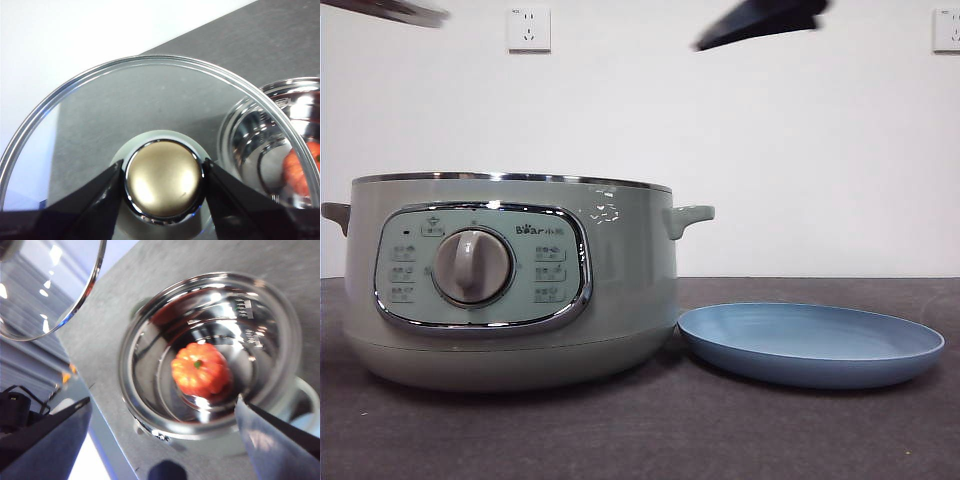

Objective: Take the pumpkin out from the steamer,put the pumpkin in the blue plate,close the lid

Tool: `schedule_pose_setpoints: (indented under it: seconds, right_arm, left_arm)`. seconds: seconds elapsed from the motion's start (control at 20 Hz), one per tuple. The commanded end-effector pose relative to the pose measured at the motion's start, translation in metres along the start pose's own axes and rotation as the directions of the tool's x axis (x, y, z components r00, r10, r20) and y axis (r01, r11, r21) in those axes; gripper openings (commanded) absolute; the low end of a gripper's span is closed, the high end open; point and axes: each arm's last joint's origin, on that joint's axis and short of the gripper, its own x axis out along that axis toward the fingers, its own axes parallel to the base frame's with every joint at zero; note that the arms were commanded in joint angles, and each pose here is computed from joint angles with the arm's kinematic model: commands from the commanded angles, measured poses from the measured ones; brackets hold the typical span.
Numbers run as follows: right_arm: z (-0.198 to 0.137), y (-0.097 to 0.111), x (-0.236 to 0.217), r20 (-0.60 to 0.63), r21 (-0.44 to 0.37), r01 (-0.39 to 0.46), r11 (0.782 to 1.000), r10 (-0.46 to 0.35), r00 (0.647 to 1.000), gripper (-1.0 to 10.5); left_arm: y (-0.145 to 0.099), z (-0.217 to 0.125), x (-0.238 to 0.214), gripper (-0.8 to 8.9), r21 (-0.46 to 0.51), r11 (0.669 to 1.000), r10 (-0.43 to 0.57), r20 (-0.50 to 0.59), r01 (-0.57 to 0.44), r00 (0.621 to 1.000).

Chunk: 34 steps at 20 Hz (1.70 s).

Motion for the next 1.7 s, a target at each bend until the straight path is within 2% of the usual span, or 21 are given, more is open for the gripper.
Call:
schedule_pose_setpoints:
  seconds: [0.05, 0.15, 0.25, 0.35, 0.45, 0.55, 0.65, 1.1, 1.2, 1.25, 1.35, 1.4, 1.7]
  right_arm:
    - [0.018, 0.007, 0.024, -0.057, -0.052, 0.016, 0.999, -0.019, 0.998, 5.1]
    - [0.032, 0.015, 0.045, -0.112, -0.103, 0.049, 0.993, -0.06, 0.992, 5.7]
    - [0.044, 0.022, 0.069, -0.167, -0.158, 0.095, 0.983, -0.122, 0.978, 5.7]
    - [0.049, 0.028, 0.095, -0.228, -0.218, 0.162, 0.962, -0.211, 0.951, 5.7]
    - [0.049, 0.033, 0.117, -0.271, -0.295, 0.224, 0.929, -0.306, 0.913, 5.7]
    - [0.044, 0.037, 0.139, -0.291, -0.355, 0.242, 0.903, -0.352, 0.889, 5.7]
    - [0.038, 0.036, 0.157, -0.313, -0.384, 0.238, 0.892, -0.368, 0.875, 5.7]
    - [0.0, 0.006, 0.225, -0.451, -0.393, 0.204, 0.897, -0.382, 0.807, 5.7]
    - [-0.001, 0.004, 0.228, -0.453, -0.391, 0.207, 0.897, -0.384, 0.805, 5.6]
    - [0.0, 0.004, 0.228, -0.444, -0.391, 0.209, 0.896, -0.383, 0.81, 5.2]
    - [0.0, 0.004, 0.228, -0.447, -0.389, 0.212, 0.897, -0.384, 0.808, 1.4]
    - [0.0, 0.004, 0.228, -0.449, -0.389, 0.211, 0.897, -0.384, 0.807, -0.1]
    - [0.01, 0.014, 0.211, -0.421, -0.386, 0.216, 0.897, -0.38, 0.824, -0.2]
  left_arm:
    - [0.008, 0.002, -0.013, -0.12, -0.021, 0.999, 0.044, 0.055, -0.043, 0.998]
    - [0.011, -0.002, -0.019, -0.12, -0.021, 0.997, 0.069, 0.049, -0.068, 0.996]
    - [0.013, -0.005, -0.022, -0.12, -0.016, 0.996, 0.092, 0.037, -0.091, 0.995]
    - [0.013, -0.007, -0.022, -0.12, -0.005, 0.995, 0.103, 0.016, -0.103, 0.995]
    - [0.013, -0.008, -0.022, -0.12, 0.002, 0.994, 0.114, 0.005, -0.114, 0.993]
    - [0.013, -0.008, -0.022, -0.12, 0.002, 0.993, 0.114, 0.005, -0.114, 0.993]
    - [0.013, -0.008, -0.022, -0.13, 0.002, 0.993, 0.114, 0.005, -0.114, 0.993]
    - [0.013, -0.008, -0.022, -0.12, 0.004, 0.994, 0.112, 0.002, -0.112, 0.994]
    - [0.013, -0.009, -0.022, -0.13, 0.009, 0.994, 0.111, -0.006, -0.111, 0.994]
    - [0.013, -0.01, -0.022, -0.12, 0.013, 0.994, 0.111, -0.012, -0.11, 0.994]
    - [0.013, -0.011, -0.022, -0.12, 0.019, 0.994, 0.11, -0.02, -0.109, 0.994]
    - [0.013, -0.011, -0.022, -0.12, 0.019, 0.994, 0.109, -0.02, -0.109, 0.994]
    - [0.013, -0.011, -0.022, -0.13, 0.018, 0.994, 0.105, -0.018, -0.105, 0.994]
